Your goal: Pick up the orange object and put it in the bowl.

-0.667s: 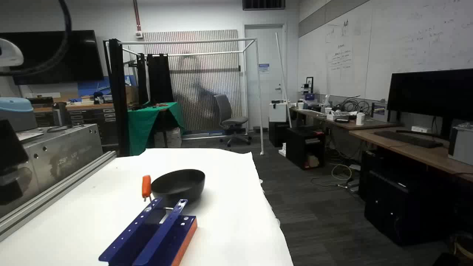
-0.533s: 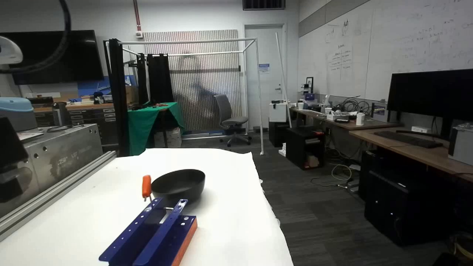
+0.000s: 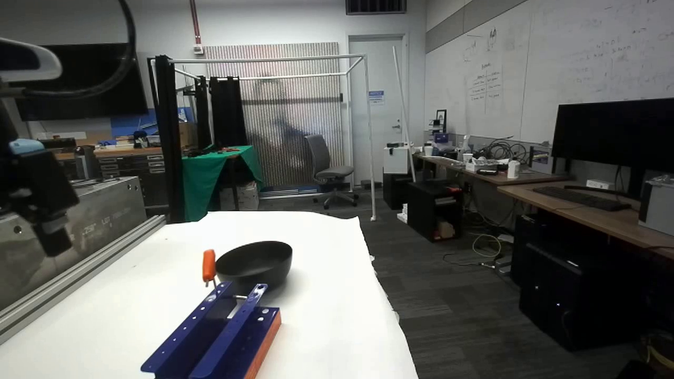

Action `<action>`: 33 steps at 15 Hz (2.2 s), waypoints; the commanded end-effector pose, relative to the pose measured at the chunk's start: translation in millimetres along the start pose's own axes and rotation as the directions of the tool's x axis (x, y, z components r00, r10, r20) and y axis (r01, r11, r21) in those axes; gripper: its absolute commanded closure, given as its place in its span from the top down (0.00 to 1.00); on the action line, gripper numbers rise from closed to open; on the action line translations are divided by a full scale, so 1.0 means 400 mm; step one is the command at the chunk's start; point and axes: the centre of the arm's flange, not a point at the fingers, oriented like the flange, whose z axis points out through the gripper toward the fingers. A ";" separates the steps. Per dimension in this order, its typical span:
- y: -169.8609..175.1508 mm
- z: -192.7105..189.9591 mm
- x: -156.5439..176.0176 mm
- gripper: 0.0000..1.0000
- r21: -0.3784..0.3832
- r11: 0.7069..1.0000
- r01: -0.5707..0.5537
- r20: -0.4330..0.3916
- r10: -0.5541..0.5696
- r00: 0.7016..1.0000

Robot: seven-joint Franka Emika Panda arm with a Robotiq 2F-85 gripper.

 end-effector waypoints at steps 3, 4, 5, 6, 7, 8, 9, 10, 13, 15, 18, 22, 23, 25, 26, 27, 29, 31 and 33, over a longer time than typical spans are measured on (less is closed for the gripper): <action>0.113 0.000 0.304 1.00 0.119 0.992 0.036 -0.029 -0.032 0.999; 0.146 0.020 0.344 1.00 0.123 0.992 0.032 -0.024 -0.029 0.999; 0.174 0.043 0.376 1.00 0.131 0.991 0.028 -0.015 -0.027 1.000; 0.201 0.075 0.404 1.00 0.132 0.991 0.023 0.002 -0.023 1.000; 0.222 0.106 0.425 1.00 0.129 0.991 0.018 0.017 -0.020 1.000; 0.239 0.144 0.444 1.00 0.124 0.992 0.011 0.043 -0.016 0.999; 0.251 0.180 0.458 1.00 0.119 0.993 0.005 0.067 -0.013 0.998; 0.259 0.214 0.469 1.00 0.121 0.993 0.003 0.088 -0.013 0.996; 0.274 0.283 0.491 1.00 0.133 0.991 -0.001 0.139 -0.018 0.990; 0.279 0.310 0.500 1.00 0.132 0.991 -0.014 0.167 -0.009 0.986; 0.275 0.308 0.495 0.68 0.131 0.991 -0.009 0.177 -0.014 0.984; 0.275 0.272 0.468 0.35 0.105 0.994 -0.004 0.201 -0.018 0.979; 0.276 0.261 0.460 0.28 0.101 0.995 0.000 0.214 -0.022 0.977; 0.280 0.247 0.445 0.13 0.100 0.995 0.002 0.228 -0.024 0.973; 0.281 0.240 0.440 0.06 0.102 0.995 -0.001 0.233 -0.023 0.972; 0.283 0.233 0.436 0.05 0.099 0.995 -0.003 0.234 -0.020 0.972; 0.282 0.200 0.431 0.09 0.098 0.995 -0.011 0.227 -0.012 0.974; 0.271 0.135 0.423 0.09 0.068 0.997 -0.022 0.186 0.009 0.982; 0.260 0.047 0.417 0.09 0.052 0.998 -0.036 0.140 0.028 0.990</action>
